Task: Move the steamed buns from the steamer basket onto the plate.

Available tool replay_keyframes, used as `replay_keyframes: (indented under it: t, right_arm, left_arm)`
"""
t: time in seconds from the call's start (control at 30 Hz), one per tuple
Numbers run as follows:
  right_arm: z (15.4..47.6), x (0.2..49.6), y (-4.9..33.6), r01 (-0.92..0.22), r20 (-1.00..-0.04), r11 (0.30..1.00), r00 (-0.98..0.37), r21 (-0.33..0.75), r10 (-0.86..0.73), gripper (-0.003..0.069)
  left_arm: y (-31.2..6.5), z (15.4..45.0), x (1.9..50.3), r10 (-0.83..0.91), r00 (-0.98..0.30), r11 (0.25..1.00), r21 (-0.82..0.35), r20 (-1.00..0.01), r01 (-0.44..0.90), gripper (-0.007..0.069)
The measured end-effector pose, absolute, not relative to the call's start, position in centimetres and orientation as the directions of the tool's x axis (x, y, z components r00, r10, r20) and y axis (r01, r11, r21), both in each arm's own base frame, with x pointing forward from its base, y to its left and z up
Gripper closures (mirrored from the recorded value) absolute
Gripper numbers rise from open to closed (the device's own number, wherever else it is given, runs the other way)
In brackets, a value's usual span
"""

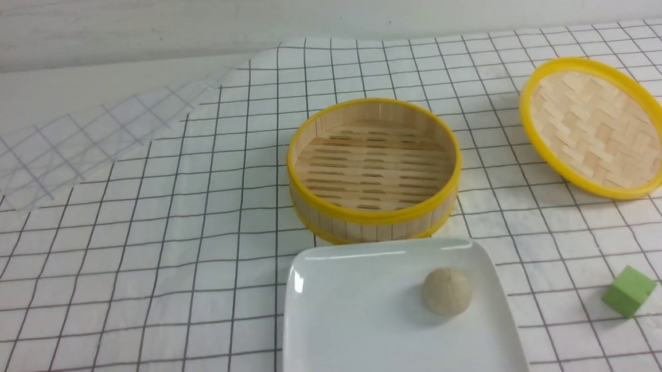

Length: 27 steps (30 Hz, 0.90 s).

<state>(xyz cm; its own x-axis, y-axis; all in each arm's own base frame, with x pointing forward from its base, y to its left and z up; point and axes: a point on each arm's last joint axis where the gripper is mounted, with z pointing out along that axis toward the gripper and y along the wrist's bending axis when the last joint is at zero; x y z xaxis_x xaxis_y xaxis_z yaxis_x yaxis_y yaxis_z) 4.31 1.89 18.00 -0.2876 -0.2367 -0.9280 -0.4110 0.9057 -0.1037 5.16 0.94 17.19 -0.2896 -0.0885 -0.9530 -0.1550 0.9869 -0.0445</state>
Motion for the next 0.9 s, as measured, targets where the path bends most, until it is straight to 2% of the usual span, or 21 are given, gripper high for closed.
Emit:
replay_keyframes:
  t: [0.13,0.4,0.7,0.9]
  right_arm:
    - [17.2,4.5,1.7,-0.37,-0.922,0.924,-0.316,-0.096,-0.223,0.0462]
    - [17.2,5.0,0.9,-0.161,-0.947,0.986,-0.31,-0.041,-0.09,0.0461]
    - [17.2,5.1,0.3,0.021,-0.948,0.999,-0.314,0.046,0.05,0.045]
    - [17.2,5.1,0.3,0.061,-0.943,0.992,-0.308,0.115,0.128,0.0442]
  left_arm:
    - [0.9,17.2,5.2,-0.089,-0.29,0.987,-0.044,-0.953,-0.155,0.027]
    - [0.9,17.2,5.2,-0.087,-0.29,0.987,-0.042,-0.953,-0.156,0.027]
    - [0.9,17.2,5.2,-0.087,-0.29,0.987,-0.042,-0.953,-0.156,0.027]
    - [0.9,17.2,5.2,-0.087,-0.29,0.987,-0.042,-0.953,-0.156,0.027]
